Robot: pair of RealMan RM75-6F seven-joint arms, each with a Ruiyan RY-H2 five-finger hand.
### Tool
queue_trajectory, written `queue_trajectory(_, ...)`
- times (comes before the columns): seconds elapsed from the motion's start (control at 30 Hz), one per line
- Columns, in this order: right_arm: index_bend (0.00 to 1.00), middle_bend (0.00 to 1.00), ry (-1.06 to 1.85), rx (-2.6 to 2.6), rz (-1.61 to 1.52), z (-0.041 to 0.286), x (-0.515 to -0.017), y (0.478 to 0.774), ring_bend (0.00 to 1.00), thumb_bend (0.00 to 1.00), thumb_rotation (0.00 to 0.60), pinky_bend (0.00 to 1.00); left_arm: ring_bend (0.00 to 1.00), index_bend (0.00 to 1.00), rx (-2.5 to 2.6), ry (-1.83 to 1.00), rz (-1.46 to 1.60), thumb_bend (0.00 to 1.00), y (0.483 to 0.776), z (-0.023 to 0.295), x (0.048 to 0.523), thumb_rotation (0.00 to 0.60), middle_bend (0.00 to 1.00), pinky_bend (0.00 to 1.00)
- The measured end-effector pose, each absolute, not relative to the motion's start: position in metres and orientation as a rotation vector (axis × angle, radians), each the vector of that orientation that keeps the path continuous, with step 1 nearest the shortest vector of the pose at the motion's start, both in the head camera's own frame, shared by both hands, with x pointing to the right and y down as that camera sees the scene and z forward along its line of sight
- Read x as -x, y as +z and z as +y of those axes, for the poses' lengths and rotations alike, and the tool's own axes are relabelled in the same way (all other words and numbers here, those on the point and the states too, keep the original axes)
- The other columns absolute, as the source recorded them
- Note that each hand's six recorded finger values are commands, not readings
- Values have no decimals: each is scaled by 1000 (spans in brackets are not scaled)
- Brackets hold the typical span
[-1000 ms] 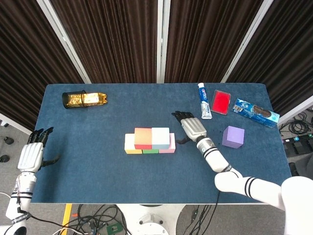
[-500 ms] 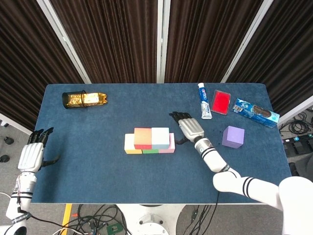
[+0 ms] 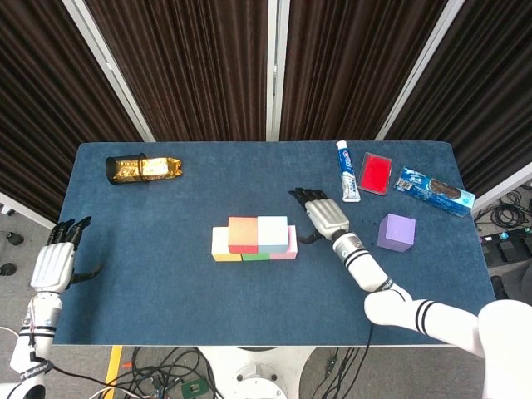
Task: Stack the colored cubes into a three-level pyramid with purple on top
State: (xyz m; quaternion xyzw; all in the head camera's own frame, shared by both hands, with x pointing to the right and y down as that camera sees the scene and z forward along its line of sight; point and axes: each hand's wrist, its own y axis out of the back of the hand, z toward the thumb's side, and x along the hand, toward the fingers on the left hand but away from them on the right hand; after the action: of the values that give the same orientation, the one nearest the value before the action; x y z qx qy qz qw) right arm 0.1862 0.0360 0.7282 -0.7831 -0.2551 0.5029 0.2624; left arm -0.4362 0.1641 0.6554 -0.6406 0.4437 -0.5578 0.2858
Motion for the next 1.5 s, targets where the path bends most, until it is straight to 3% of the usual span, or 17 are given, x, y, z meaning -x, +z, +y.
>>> queue_trajectory(0.27, 0, 0, 1352, 2098, -687, 29, -197, 710, 0, 101, 600, 0, 28, 84, 1718, -1488, 1181, 217, 655, 163, 433, 600, 139, 38)
queue_trajectory(0.47, 0, 0, 1343, 2041, -721, 13, -218, 671, 0, 69, 600, 0, 28, 84, 1730, -1473, 1174, 217, 655, 161, 427, 600, 138, 38)
queue_trajectory(0.57, 0, 1, 1370, 1990, -753, 5, -237, 650, 0, 8, 600, 0, 28, 84, 1739, -1468, 1171, 217, 655, 160, 424, 600, 139, 37)
queue_trajectory(0.73, 0, 0, 1504, 1865, -765, 10, -289, 630, 0, 0, 600, 0, 27, 84, 1757, -1461, 1196, 216, 656, 160, 422, 600, 139, 38)
queue_trajectory(1.0, 0, 0, 1688, 1843, -758, 37, -338, 650, 0, 0, 600, 0, 28, 84, 1759, -1454, 1208, 216, 657, 159, 420, 600, 139, 37)
queue_trajectory(1.5, 0, 103, 1816, 1816, -723, 57, -362, 684, 0, 0, 600, 0, 28, 84, 1769, -1474, 1182, 216, 662, 162, 419, 600, 138, 38)
